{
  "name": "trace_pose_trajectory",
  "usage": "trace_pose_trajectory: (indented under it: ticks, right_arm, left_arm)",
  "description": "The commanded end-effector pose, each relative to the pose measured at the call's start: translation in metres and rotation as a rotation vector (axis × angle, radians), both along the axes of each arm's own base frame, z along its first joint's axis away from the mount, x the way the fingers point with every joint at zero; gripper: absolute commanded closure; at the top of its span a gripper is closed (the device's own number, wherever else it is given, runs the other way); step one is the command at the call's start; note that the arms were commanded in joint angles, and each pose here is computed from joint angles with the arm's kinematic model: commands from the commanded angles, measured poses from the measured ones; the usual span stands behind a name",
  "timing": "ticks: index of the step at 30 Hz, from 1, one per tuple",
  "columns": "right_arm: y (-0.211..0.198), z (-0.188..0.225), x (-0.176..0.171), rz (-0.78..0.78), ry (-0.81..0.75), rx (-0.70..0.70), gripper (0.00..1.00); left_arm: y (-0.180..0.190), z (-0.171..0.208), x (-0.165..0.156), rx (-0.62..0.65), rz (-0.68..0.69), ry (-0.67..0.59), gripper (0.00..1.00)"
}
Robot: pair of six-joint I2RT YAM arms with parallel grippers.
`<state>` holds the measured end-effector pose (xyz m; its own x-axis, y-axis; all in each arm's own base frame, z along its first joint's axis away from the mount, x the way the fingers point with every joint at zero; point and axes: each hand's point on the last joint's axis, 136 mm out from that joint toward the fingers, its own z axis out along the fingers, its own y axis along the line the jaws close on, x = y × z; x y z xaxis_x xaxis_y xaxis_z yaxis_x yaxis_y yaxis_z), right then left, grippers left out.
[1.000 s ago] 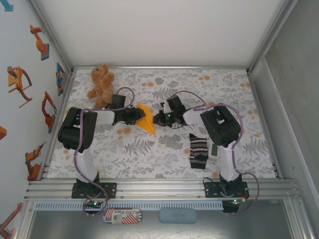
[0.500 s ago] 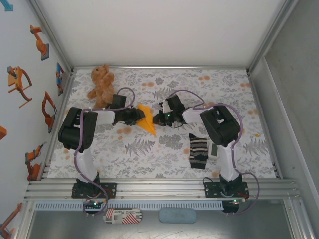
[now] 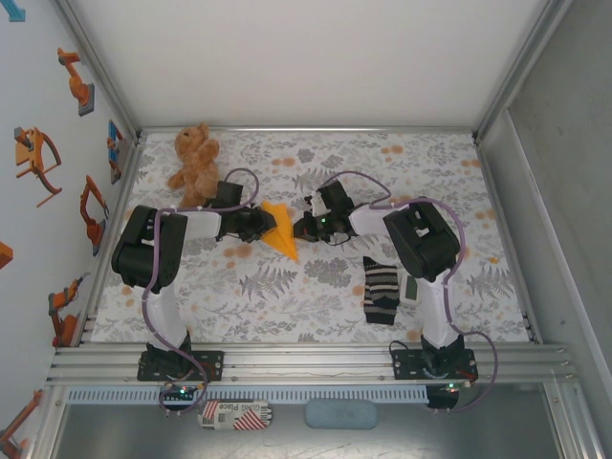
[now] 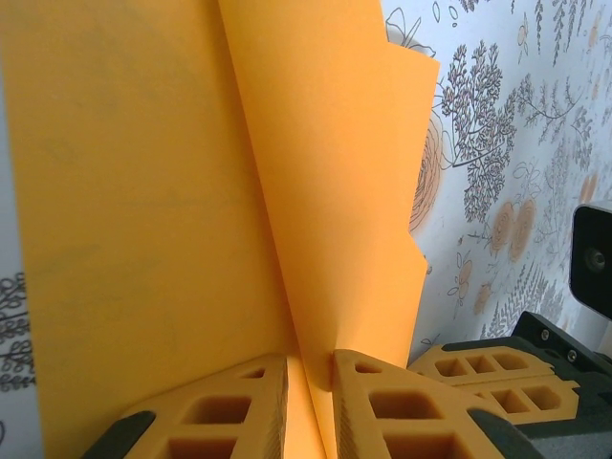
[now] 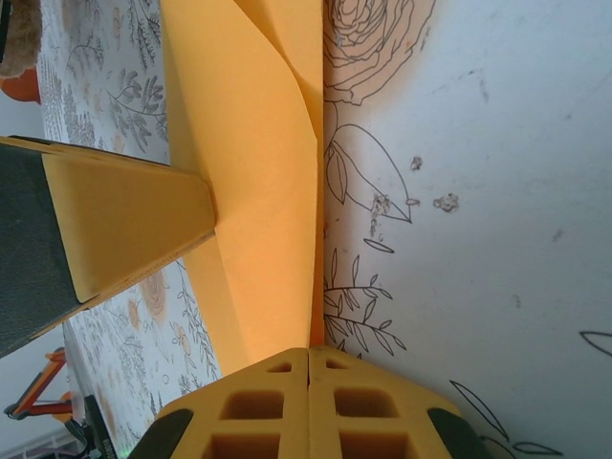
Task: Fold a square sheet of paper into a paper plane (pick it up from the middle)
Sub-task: Fourth fold the wing at the center of the table.
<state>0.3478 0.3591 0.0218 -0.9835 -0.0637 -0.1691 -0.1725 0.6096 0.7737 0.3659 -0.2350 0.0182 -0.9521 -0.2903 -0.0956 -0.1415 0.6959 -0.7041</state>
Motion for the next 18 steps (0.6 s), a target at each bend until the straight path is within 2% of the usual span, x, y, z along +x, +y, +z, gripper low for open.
trace_pose_trajectory:
  ticks: [1,18]
  right_arm:
    - [-0.007,-0.025,-0.012,0.029,0.068,-0.070,1.00]
    - [-0.014,-0.037,-0.018,0.048,0.094,-0.117,1.00]
  left_arm:
    - [0.008,-0.017,-0.009,0.061,-0.001,0.044,0.81]
    - [0.009,-0.017,-0.008,0.066,0.001,0.043,0.86]
